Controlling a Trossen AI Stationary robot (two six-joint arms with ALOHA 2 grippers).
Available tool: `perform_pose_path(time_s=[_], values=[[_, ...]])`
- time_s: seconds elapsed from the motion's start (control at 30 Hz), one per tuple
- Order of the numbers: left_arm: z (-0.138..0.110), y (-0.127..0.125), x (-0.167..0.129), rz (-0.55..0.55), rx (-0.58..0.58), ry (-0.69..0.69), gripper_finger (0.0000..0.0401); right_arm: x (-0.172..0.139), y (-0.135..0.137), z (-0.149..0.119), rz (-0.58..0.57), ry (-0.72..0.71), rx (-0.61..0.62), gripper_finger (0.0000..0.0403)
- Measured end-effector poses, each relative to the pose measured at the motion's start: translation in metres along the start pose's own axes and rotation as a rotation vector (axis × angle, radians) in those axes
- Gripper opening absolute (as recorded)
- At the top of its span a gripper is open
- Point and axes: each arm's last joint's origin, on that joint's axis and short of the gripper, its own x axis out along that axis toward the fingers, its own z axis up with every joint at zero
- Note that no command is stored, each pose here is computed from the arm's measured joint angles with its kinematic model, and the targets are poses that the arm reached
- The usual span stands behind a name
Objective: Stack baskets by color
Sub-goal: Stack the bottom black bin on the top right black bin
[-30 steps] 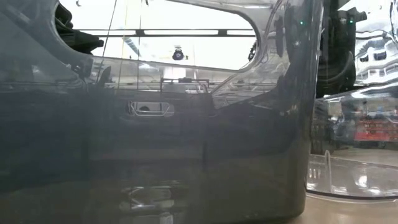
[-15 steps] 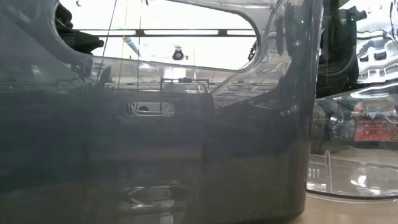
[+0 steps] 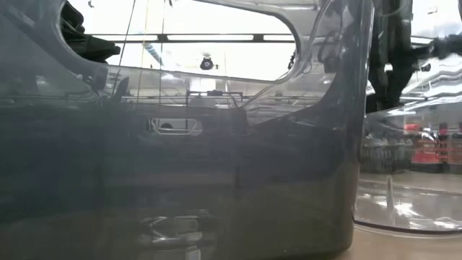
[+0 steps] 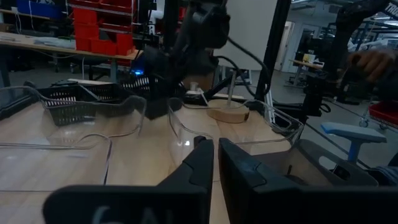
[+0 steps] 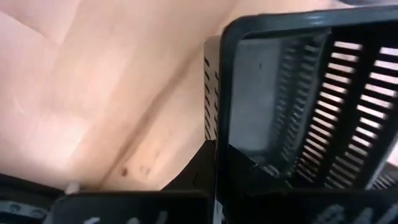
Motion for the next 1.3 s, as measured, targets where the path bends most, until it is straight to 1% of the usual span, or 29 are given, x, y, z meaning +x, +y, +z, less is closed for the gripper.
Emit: perform_pose_path(time_s=[0.13,0.23,0.3,0.43,0.63,0.77,1.03,1.2,1.3], values=[[0.000,0.000,0.000,0.000,0.000,0.000,0.0036,-0.008,-0.001,-0.006,-0.045,0.070,0.033,0.0010],[0.000,0.000,0.000,0.000,0.000,0.000,0.0034,-0.010,-0.002,-0.016,-0.069,0.125,0.063,0.0009],[0.000,0.000,0.000,0.000,0.000,0.001,0.0030,-0.010,-0.001,-0.025,-0.077,0.151,0.086,0.0009],[0.000,0.000,0.000,0.000,0.000,0.000,0.0026,-0.013,0.001,-0.046,-0.091,0.149,0.123,0.0009],[0.000,0.000,0.000,0.000,0.000,0.000,0.0031,-0.013,0.002,-0.080,-0.173,0.179,0.138,0.0009],[0.000,0.000,0.000,0.000,0.000,0.000,0.0035,-0.004,0.001,-0.095,-0.163,0.243,0.085,0.0009],[0.000,0.000,0.000,0.000,0.000,0.000,0.0033,0.021,-0.006,-0.104,-0.146,0.349,-0.014,0.0009],[0.000,0.000,0.000,0.001,0.000,0.000,0.0028,0.036,-0.008,-0.105,-0.147,0.340,-0.017,0.0009],[0.000,0.000,0.000,0.001,0.000,0.000,0.0030,0.045,-0.007,-0.104,-0.139,0.330,-0.044,0.0009]])
